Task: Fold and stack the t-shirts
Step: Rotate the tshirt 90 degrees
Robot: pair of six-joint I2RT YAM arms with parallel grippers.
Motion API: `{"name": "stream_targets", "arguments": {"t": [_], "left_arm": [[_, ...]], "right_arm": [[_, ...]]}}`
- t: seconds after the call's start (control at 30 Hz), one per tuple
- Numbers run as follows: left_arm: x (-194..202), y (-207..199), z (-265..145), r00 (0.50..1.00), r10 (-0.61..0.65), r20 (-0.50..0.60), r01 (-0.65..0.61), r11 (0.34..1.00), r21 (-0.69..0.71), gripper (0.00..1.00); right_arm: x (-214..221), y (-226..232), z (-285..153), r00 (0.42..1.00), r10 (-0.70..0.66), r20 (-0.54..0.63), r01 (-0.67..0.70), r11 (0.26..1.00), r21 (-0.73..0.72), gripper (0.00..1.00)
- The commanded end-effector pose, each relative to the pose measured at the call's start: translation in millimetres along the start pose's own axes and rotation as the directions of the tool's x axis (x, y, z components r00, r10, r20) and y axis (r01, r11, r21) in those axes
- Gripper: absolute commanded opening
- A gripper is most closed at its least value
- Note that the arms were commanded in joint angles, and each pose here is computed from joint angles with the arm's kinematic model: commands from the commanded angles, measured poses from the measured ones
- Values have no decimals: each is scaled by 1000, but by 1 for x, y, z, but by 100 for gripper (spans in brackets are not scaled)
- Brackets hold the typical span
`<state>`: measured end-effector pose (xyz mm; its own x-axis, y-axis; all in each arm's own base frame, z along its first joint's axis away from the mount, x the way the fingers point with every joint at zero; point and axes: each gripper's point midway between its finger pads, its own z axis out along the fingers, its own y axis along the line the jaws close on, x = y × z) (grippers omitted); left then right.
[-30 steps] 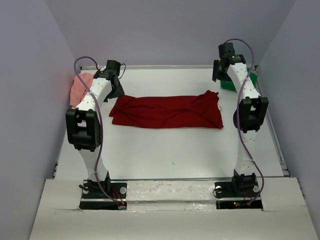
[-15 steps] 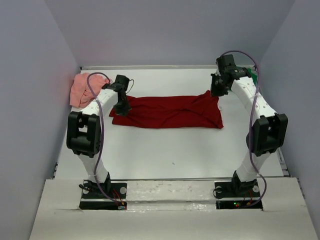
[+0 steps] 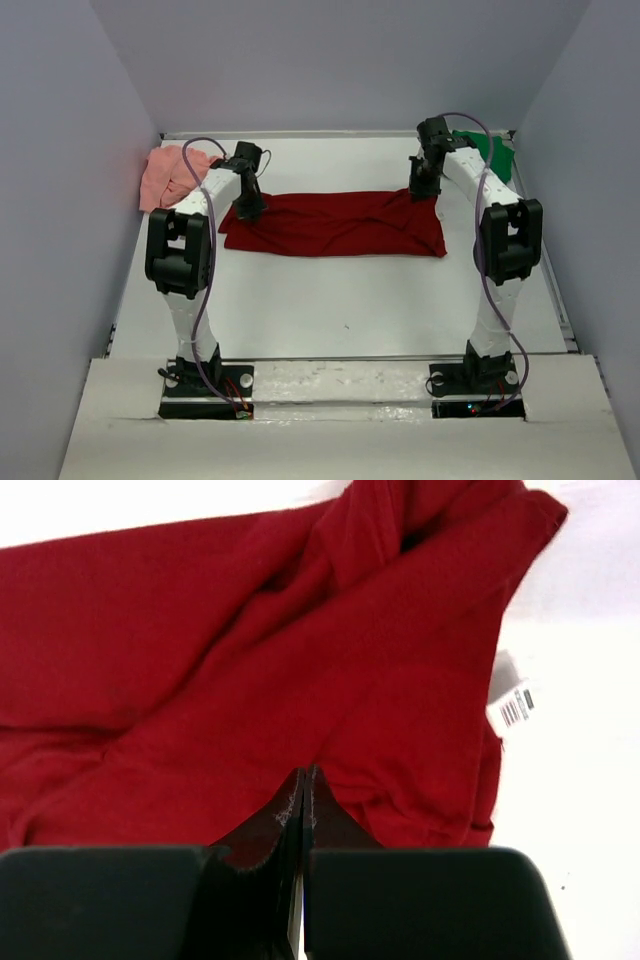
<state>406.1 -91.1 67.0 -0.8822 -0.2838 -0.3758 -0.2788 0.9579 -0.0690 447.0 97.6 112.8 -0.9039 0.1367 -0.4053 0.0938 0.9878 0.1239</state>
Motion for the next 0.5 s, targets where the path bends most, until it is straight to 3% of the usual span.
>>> {"name": "stream_targets", "arguments": {"t": [0.0, 0.47], "left_arm": [[-14, -9, -3, 1000, 26, 7, -26, 999, 34, 0], [-22, -15, 32, 997, 54, -53, -54, 999, -4, 0]], "right_arm": [[-29, 10, -11, 998, 10, 63, -8, 1000, -30, 0], [-18, -5, 17, 1000, 13, 3, -13, 997, 81, 0]]}}
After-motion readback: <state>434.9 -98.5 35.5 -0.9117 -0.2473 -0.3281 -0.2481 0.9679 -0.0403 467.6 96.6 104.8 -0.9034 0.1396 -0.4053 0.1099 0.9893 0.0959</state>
